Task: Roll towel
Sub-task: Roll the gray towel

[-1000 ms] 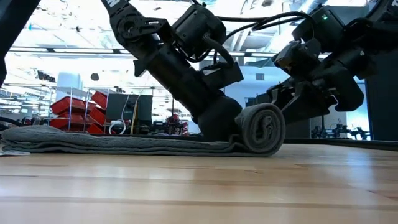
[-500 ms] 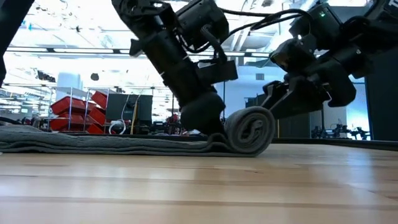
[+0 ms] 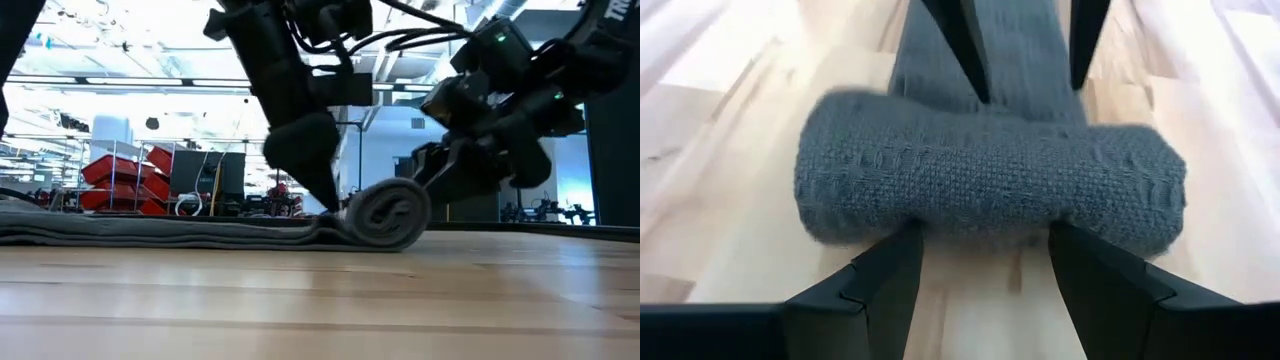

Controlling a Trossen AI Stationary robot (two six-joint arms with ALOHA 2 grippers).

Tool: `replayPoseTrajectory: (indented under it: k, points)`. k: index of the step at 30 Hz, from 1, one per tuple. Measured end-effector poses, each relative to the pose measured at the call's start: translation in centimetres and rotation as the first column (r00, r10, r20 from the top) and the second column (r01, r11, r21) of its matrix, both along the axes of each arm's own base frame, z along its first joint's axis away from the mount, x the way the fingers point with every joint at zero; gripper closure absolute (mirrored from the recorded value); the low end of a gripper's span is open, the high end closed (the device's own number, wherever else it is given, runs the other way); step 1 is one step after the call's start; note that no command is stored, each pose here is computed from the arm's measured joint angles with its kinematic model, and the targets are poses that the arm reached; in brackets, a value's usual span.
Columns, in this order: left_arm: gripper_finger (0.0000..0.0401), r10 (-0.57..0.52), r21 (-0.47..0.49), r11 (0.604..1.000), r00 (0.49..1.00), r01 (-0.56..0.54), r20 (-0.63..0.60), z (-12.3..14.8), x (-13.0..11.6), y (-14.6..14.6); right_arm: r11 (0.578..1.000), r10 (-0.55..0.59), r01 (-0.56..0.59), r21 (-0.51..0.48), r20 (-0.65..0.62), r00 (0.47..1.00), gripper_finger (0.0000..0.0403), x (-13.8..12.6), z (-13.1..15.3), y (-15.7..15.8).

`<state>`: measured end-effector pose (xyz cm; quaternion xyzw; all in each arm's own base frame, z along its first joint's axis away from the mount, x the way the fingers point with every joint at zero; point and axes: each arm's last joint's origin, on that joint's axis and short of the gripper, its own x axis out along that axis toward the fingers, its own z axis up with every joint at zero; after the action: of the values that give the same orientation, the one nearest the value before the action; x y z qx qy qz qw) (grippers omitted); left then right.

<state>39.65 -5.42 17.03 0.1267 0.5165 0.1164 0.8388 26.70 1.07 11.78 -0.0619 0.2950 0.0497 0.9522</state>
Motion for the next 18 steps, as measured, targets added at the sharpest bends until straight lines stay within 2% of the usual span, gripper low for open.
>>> replayPoseTrajectory:
  k: [7,11,14,18]
  points:
    - [0.0228,0.041,-0.005,0.999,0.989,-0.042,-0.144,-0.2,-2.2,-2.2,0.999,0.019,-0.019,-0.031,0.000,1.000,0.0196,1.9,0.2,0.0]
    - [0.0228,0.094,0.044,0.995,0.971,-0.087,-0.220,-0.3,-3.8,-3.2,0.999,0.011,-0.011,-0.036,0.009,1.000,0.0196,2.1,0.4,-0.3]
    - [0.0228,0.113,0.072,0.992,0.974,-0.101,-0.195,-1.0,-4.2,-3.6,0.999,0.006,-0.005,-0.038,0.011,1.000,0.0196,2.1,0.4,-0.5]
    - [0.0228,0.114,0.035,0.993,0.988,-0.111,-0.107,-2.5,-4.1,-3.7,0.999,0.010,-0.009,-0.038,0.024,1.000,0.0196,2.2,0.6,-0.4]
